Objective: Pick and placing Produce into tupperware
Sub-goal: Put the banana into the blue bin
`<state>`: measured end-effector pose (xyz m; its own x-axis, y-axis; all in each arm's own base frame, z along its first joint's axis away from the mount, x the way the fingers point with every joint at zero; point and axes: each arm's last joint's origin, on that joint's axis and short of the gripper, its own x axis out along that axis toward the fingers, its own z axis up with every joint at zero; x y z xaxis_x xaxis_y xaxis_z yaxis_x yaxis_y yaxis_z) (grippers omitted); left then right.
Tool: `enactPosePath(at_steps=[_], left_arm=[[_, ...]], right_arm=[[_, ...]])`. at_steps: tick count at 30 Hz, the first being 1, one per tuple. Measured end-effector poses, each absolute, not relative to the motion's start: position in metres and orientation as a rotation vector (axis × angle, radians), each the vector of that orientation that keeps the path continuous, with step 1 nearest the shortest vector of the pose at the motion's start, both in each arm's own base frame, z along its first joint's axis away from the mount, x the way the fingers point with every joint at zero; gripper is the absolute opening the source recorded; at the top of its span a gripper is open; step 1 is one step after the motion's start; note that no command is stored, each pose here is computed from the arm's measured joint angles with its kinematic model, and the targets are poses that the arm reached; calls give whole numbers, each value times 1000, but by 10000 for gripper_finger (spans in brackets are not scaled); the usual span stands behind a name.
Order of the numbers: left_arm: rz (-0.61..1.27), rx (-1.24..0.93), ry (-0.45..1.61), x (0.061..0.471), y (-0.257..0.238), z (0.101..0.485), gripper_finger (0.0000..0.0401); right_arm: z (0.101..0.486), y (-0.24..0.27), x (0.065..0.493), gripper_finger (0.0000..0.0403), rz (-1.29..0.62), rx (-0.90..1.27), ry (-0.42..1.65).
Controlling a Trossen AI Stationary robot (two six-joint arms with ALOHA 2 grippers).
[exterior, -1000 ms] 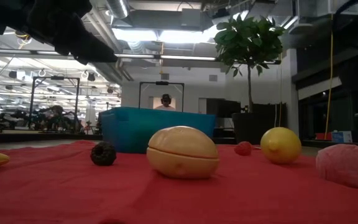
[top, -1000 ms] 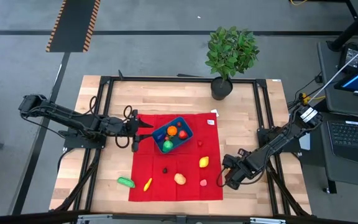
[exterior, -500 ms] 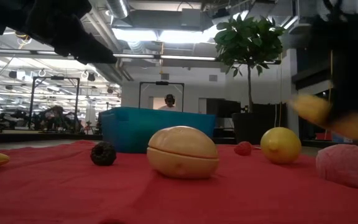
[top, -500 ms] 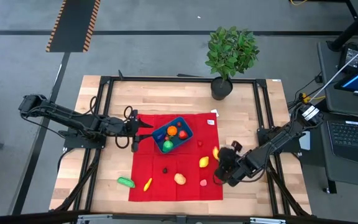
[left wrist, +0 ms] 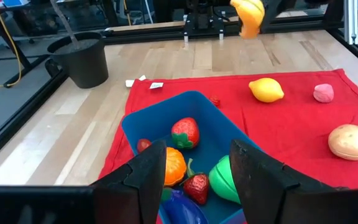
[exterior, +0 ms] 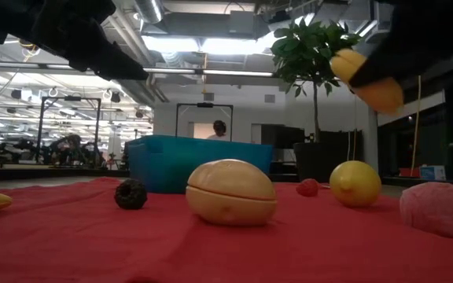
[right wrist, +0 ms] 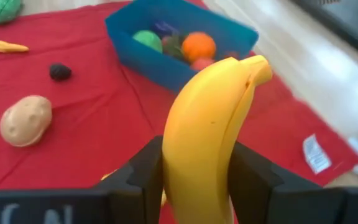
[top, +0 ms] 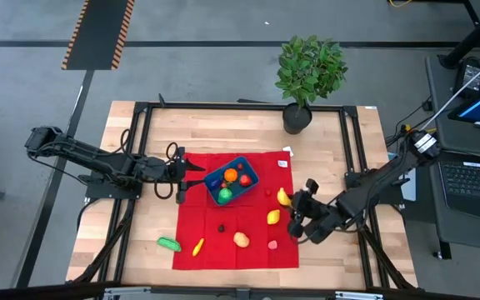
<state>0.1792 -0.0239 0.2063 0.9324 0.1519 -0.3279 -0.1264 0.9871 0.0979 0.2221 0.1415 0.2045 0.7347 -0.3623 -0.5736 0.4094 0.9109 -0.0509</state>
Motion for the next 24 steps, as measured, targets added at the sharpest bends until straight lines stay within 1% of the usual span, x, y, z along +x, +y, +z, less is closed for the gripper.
enactPosePath(at_steps=[5, 13, 17, 24], left_arm=[[143, 76, 341, 179, -24, 206, 168], [143, 75, 341, 179, -24, 206, 168], [143, 75, 341, 179, -24, 206, 168], [143, 74, 341, 179, -24, 206, 168]], right_arm=[[227, 126, 215, 141, -383, 25, 611], [274, 95, 179, 141, -317, 18, 523], [271, 84, 162, 141, -285, 22, 474], [243, 75, 147, 141, -177, 19, 356]])
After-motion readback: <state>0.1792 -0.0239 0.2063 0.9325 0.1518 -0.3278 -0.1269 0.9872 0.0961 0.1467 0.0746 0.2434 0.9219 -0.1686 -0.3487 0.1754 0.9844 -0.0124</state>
